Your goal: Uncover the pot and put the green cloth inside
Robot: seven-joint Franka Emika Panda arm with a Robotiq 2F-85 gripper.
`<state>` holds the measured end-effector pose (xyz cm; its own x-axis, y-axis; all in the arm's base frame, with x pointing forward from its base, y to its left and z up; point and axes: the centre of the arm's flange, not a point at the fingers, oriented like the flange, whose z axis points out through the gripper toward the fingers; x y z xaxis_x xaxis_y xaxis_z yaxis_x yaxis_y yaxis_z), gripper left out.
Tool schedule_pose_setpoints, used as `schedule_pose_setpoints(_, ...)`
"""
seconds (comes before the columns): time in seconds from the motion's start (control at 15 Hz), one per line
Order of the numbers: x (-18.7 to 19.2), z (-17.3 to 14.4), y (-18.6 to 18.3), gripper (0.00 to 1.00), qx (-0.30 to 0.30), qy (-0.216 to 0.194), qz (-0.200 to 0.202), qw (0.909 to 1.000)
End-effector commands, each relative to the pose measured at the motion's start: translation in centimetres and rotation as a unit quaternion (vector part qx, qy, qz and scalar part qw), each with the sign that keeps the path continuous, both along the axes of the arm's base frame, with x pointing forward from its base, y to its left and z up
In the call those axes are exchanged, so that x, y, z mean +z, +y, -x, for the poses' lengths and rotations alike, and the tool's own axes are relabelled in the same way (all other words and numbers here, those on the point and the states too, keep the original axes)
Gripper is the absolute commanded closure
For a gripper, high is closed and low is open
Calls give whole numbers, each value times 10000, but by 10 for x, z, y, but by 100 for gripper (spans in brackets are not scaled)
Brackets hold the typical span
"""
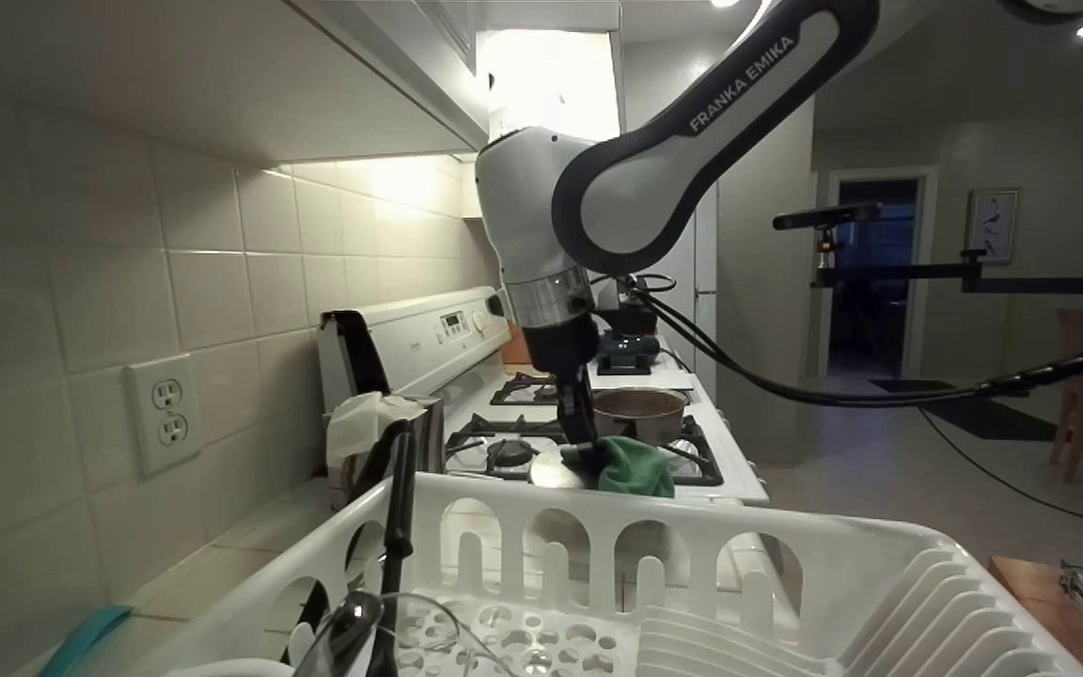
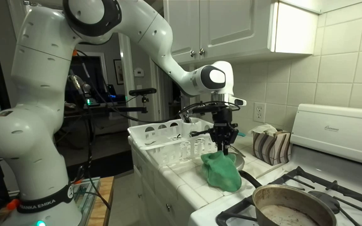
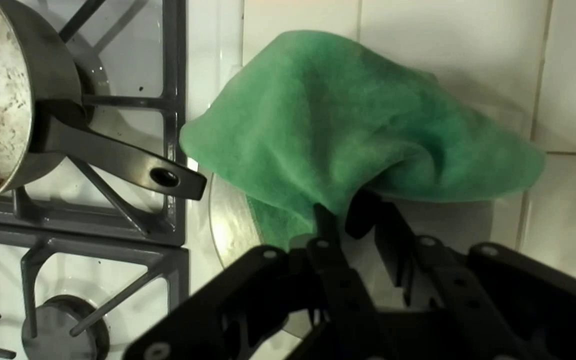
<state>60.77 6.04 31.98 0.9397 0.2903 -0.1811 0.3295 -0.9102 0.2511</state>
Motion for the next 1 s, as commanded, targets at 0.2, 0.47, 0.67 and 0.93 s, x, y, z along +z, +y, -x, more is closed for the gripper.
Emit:
schedule_pose_setpoints(0.2,-3,-15,8,52,250,-346,-54,9991)
schedule_pose_setpoints(0.47,-4,-17,9,29,319,-416,-99,9986)
schedule_pose_setpoints(0.67,2,-15,13,8,352,-416,-107,9985)
schedule_pose_setpoints(0.93,-5,-5,17,0,373,-385,-209,9983)
